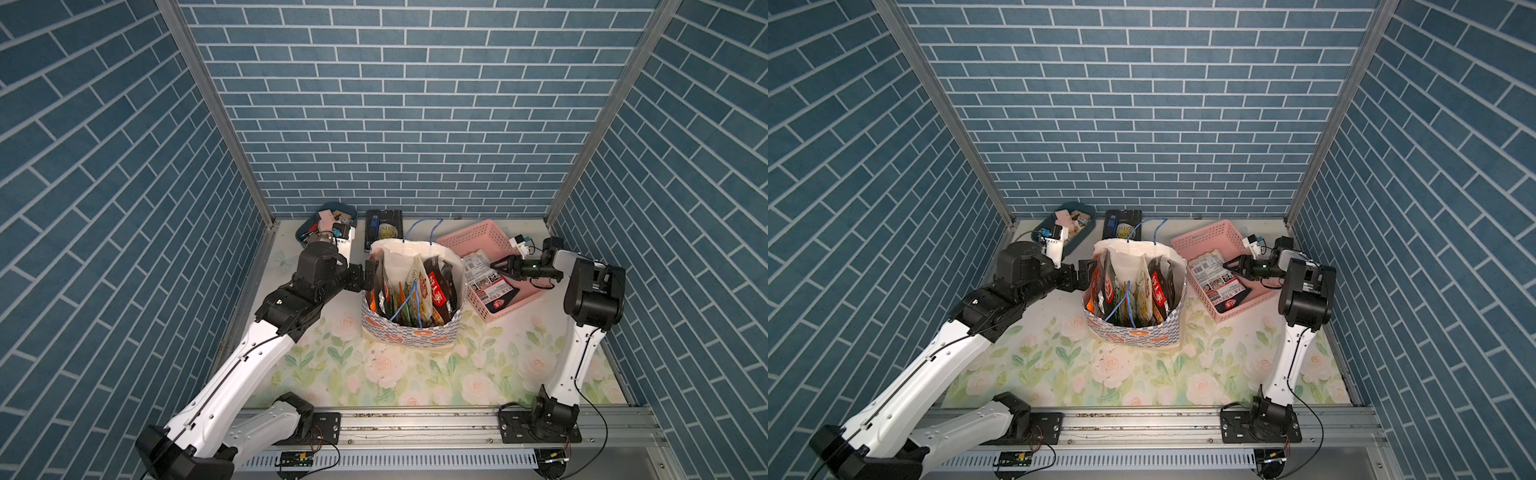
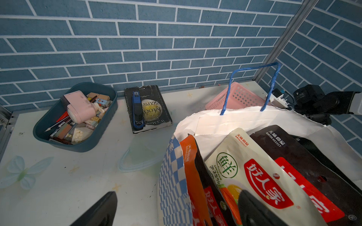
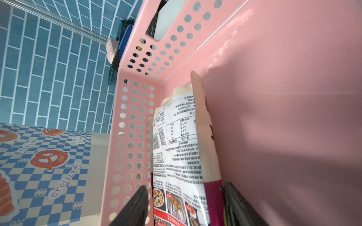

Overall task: Place the condiment packets inside the bag
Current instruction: Pick up the condiment packet from the storage box.

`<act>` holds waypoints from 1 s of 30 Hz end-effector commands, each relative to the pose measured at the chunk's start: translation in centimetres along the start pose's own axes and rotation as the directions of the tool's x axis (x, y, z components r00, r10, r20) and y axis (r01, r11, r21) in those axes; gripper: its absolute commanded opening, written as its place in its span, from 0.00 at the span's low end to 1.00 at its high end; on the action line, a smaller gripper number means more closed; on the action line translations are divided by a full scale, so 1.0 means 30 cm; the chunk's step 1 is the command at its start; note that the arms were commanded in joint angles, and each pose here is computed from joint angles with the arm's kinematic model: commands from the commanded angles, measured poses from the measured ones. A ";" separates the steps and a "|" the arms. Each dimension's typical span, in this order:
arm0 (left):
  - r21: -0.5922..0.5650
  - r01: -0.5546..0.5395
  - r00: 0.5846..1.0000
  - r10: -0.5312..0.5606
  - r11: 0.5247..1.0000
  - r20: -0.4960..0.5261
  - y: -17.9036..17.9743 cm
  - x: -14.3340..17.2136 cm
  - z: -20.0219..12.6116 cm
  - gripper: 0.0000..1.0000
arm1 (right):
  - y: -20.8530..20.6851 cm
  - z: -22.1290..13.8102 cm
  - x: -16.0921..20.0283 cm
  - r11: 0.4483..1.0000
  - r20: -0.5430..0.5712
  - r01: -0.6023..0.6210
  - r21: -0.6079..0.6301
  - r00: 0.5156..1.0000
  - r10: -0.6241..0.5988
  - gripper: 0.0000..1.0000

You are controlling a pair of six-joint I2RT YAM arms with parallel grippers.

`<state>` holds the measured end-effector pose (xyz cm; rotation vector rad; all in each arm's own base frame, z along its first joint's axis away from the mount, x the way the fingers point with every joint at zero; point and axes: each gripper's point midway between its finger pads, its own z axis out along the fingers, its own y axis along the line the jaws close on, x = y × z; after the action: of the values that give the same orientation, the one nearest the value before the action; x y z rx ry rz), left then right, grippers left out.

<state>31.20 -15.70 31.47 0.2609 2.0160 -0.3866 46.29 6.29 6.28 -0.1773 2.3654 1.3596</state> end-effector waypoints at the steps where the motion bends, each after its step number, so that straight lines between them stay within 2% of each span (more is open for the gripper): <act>1: 0.008 -0.001 1.000 0.001 1.000 0.023 -0.002 -0.020 -0.005 1.00 | 0.056 -0.012 0.028 0.998 -0.013 -0.061 -0.017 0.998 0.060 0.58; 7: 0.006 0.000 1.000 0.000 1.000 0.026 0.000 -0.021 -0.005 1.00 | 0.129 -0.026 0.051 1.000 -0.016 -0.023 -0.018 1.000 0.023 0.56; 11: 0.008 0.002 1.000 -0.002 1.000 0.029 -0.002 -0.022 0.000 1.00 | 0.159 -0.032 0.067 0.999 -0.042 -0.003 0.052 0.999 0.005 0.57; 18: 0.024 0.002 0.999 -0.003 1.000 0.036 -0.012 -0.028 0.005 1.00 | 0.172 -0.003 0.168 0.993 -0.110 0.001 0.119 0.994 0.012 0.59; 22: 0.023 -0.001 0.999 0.000 1.000 0.038 -0.012 -0.031 0.005 1.00 | 0.271 -0.004 0.184 0.999 -0.084 0.028 0.026 0.996 -0.026 0.52; 25: 0.024 -0.003 0.999 0.002 1.000 0.036 -0.013 -0.030 0.010 1.00 | 0.306 -0.015 0.178 0.996 -0.067 0.050 0.067 0.997 -0.045 0.46; 30: 0.033 0.001 0.999 -0.003 0.999 0.039 -0.017 -0.031 0.016 1.00 | 0.375 -0.014 0.173 0.998 -0.031 0.062 0.025 0.998 -0.062 0.35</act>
<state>31.57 -16.32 32.15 0.2693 1.9827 -0.4182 38.23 11.15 11.50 -0.2581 2.4419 1.2585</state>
